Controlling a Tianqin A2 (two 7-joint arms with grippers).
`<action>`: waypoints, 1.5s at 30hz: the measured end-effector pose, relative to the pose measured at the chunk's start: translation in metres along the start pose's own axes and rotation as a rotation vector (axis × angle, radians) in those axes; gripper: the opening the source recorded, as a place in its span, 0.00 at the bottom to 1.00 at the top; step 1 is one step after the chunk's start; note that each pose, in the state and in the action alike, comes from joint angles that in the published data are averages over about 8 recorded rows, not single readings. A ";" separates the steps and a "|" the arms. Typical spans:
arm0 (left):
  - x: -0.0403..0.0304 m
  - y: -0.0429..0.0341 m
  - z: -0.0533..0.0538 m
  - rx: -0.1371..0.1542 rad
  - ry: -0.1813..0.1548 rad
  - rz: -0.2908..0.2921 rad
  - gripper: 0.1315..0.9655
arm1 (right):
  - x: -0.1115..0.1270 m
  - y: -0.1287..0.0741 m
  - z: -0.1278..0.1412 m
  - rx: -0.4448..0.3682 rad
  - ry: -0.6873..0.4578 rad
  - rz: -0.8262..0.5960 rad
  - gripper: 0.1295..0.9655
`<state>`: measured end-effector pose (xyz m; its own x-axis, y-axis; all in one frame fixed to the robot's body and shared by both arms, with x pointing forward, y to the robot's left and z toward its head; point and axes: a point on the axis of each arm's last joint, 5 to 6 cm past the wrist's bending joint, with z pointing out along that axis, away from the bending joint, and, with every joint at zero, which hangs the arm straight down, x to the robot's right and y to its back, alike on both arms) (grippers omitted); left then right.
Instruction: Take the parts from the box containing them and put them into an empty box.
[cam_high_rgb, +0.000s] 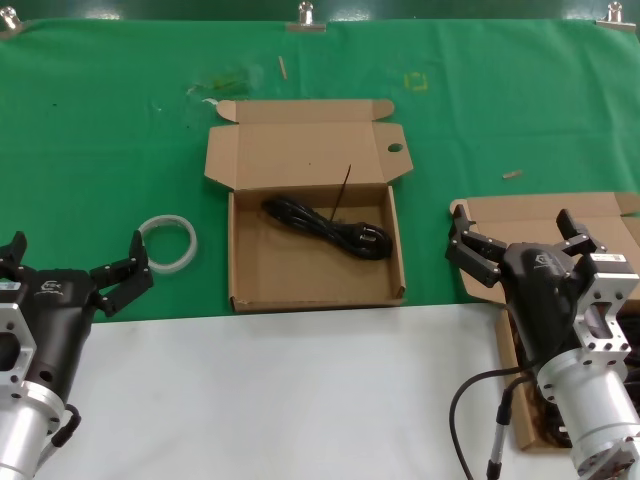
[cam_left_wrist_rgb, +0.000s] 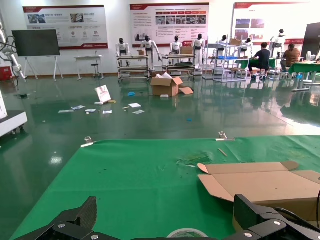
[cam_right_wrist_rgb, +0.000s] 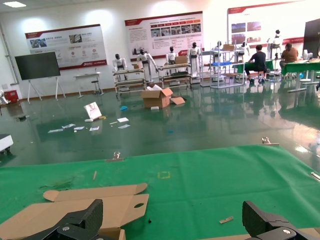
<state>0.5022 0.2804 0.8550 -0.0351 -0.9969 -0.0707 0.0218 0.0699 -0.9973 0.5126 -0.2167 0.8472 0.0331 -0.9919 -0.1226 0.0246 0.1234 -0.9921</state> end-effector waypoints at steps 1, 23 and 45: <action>0.0000 0.0000 0.000 0.000 0.000 0.000 1.00 | 0.000 0.000 0.000 0.000 0.000 0.000 1.00; 0.0000 0.0000 0.000 0.000 0.000 0.000 1.00 | 0.000 0.000 0.000 0.000 0.000 0.000 1.00; 0.0000 0.0000 0.000 0.000 0.000 0.000 1.00 | 0.000 0.000 0.000 0.000 0.000 0.000 1.00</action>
<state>0.5022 0.2804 0.8550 -0.0351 -0.9969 -0.0704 0.0218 0.0697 -0.9973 0.5126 -0.2167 0.8472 0.0331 -0.9919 -0.1225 0.0246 0.1234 -0.9921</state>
